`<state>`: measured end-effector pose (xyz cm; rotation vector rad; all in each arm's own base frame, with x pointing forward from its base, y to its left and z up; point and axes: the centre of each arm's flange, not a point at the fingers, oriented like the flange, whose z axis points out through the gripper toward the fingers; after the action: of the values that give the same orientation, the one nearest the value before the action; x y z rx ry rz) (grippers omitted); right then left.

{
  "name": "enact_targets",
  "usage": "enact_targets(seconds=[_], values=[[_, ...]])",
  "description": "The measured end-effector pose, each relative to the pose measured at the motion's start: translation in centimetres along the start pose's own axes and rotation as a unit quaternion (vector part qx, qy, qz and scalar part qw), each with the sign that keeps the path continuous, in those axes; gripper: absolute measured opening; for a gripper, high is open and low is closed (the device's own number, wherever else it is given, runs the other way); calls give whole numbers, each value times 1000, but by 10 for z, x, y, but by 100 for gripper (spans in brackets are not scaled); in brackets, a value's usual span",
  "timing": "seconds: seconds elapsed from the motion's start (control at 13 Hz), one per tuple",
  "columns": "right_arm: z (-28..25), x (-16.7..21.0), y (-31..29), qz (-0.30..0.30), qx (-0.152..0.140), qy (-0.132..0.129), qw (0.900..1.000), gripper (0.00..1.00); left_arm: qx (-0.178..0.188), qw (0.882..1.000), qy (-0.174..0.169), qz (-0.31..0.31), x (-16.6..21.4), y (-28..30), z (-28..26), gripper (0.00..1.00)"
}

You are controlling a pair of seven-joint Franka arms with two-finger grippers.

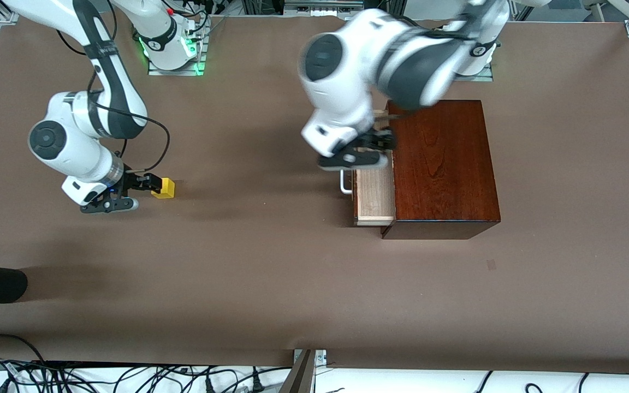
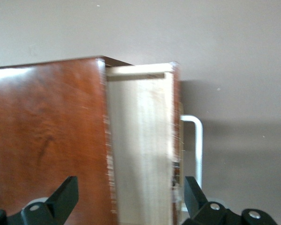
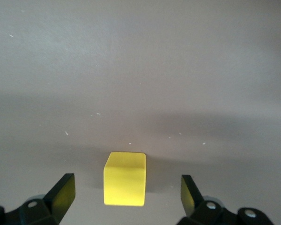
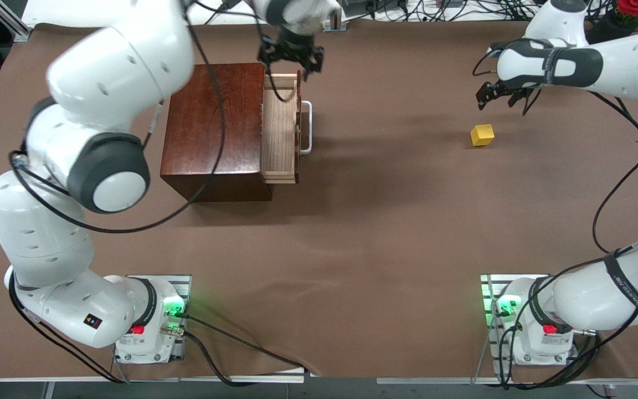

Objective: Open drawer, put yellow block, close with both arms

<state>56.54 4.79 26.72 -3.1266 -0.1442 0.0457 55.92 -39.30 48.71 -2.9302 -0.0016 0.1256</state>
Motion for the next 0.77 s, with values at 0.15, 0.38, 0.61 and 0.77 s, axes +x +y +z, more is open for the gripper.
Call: enact_targets(seconds=[0.15,0.38,0.61,0.77], values=[[22,-7,-3,7,4,1,1000,100,-24,999,-14,-26,30,-79,-17,100],[51,-22,-9,13,3,3,1000,100,-43,998,-20,-32,45,-154,-35,100],[66,-28,-10,17,1,1,1000,100,-57,997,-56,12,54,-237,-32,100],[73,-28,-11,17,1,0,1000,96,-91,993,-65,32,64,-297,-23,100]])
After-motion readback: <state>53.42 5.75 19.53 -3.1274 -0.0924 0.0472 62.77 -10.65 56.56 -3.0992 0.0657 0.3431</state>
